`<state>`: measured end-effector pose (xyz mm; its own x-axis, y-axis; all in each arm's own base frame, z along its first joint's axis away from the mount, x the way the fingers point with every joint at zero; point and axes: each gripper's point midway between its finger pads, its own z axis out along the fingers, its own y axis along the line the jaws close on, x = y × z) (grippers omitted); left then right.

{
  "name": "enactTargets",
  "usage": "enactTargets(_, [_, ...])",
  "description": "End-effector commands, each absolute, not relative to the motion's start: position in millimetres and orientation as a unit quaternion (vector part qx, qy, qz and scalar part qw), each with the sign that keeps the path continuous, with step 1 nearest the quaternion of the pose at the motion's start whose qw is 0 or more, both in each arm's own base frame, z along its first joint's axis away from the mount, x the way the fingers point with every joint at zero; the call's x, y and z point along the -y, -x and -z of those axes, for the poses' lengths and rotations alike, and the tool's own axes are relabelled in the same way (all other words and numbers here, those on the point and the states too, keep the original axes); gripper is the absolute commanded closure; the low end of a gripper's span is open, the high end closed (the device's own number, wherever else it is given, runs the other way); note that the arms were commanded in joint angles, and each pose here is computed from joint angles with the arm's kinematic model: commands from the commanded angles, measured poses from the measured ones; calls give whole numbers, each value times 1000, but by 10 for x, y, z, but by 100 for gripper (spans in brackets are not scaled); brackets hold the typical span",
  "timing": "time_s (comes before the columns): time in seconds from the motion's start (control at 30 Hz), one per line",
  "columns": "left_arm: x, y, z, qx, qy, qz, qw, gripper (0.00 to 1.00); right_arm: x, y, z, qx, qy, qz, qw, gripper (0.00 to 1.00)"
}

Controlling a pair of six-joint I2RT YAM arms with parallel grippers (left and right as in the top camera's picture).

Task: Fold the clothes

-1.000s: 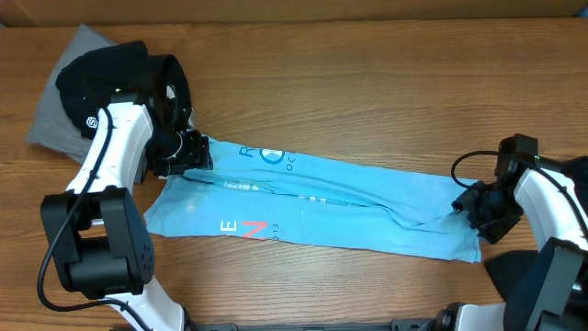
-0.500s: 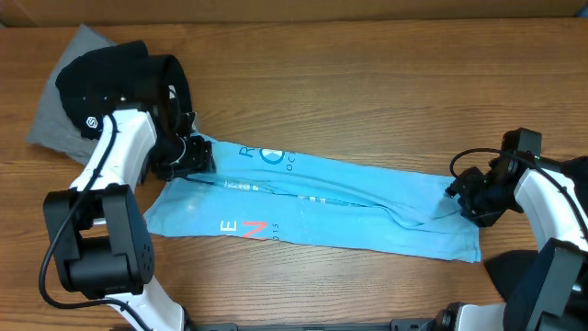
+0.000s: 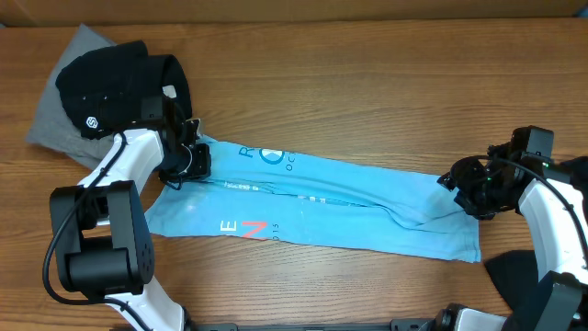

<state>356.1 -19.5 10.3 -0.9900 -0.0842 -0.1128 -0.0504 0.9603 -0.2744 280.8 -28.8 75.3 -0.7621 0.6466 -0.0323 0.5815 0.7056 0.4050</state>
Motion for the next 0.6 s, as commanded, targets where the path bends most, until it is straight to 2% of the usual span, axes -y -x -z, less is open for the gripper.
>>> enactTargets(0.0, [220, -3502, -107, -987, 40, 145, 51, 96, 459, -2868, -838, -917, -351, -155, 113, 42])
enactTargets(0.17, [146, -3466, -188, -988, 51, 139, 35, 95, 553, -2853, -829, -912, -365, -145, 116, 40])
enactTargets(0.57, [165, -3768, -649, -985, 46, 154, 66, 96, 551, -2835, -825, -913, -365, -144, 112, 40])
